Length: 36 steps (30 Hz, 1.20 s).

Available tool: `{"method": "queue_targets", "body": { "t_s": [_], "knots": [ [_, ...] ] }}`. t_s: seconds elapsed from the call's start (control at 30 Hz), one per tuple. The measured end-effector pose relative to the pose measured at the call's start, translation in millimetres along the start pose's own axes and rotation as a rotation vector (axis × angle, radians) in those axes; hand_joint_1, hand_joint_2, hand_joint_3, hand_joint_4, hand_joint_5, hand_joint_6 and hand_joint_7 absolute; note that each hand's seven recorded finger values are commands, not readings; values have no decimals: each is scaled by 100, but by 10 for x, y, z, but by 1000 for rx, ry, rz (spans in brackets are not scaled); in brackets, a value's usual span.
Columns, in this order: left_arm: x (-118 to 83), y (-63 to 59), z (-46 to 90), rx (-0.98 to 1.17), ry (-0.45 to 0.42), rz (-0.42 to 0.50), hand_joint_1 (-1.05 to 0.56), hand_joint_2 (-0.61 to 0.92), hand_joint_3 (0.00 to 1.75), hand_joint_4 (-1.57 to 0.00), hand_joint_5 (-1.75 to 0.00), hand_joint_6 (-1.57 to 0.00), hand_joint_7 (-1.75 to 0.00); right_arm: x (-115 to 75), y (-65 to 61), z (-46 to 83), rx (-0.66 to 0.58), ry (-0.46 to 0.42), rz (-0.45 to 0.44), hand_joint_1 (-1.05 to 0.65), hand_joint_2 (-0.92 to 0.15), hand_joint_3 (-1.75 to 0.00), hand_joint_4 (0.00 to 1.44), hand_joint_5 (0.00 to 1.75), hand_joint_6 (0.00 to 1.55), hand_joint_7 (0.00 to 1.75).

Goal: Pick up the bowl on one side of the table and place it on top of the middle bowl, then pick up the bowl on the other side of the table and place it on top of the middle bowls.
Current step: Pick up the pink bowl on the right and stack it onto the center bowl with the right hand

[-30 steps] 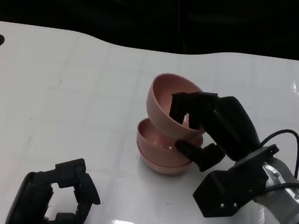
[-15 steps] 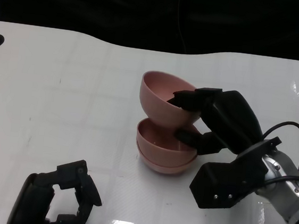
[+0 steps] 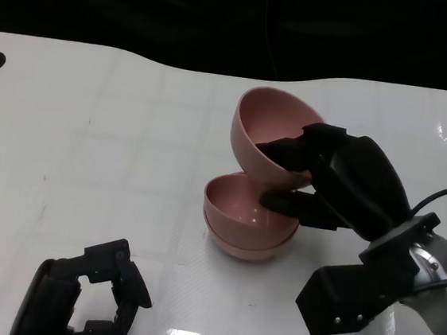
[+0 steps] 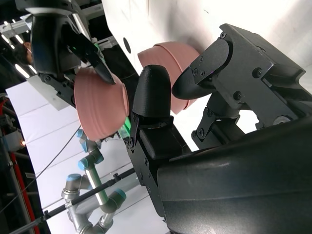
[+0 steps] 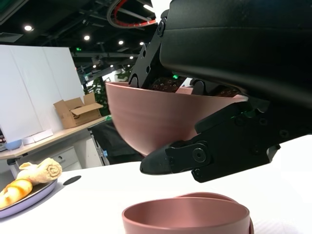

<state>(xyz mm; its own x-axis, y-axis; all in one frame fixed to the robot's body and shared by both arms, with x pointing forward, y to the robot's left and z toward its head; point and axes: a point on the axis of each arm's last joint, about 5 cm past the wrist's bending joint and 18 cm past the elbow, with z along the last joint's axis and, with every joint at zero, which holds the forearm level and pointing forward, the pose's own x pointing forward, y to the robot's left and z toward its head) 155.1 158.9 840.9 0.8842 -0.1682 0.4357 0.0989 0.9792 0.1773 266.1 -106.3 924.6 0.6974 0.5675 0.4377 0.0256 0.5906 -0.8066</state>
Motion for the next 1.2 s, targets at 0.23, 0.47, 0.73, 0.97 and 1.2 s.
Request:
{"method": "queue_targets", "body": {
  "t_s": [0.23, 0.47, 0.73, 0.97, 1.2],
  "knots": [
    [1, 1, 0, 0, 0, -3, -6, 38, 135, -91, -172, -89, -147, -91, -60, -28, 6, 1, 59, -52, -92, -22, 52, 67, 74, 6],
    [1, 1, 0, 0, 0, -3, -7, 40, 133, -91, -172, -88, -148, -137, -89, -31, 2, -6, 160, -54, -92, -21, 50, 63, 71, 4],
    [1, 0, 0, 1, 0, -5, -8, 39, 134, -91, -171, -89, -148, -133, -97, -23, 41, -13, 213, -58, -92, -25, 41, 54, 62, 0],
    [1, 0, 1, 1, -1, -4, -7, 40, 132, -90, -171, -88, -147, -75, -156, 18, 34, 19, 331, -69, -92, -25, 15, 40, 36, 0],
    [2, -2, 1, 0, -1, -4, -7, 40, 133, -91, -170, -89, -147, -53, -175, 34, 14, 40, 385, -78, -92, -22, 3, 34, 24, 0]
  ]
}}
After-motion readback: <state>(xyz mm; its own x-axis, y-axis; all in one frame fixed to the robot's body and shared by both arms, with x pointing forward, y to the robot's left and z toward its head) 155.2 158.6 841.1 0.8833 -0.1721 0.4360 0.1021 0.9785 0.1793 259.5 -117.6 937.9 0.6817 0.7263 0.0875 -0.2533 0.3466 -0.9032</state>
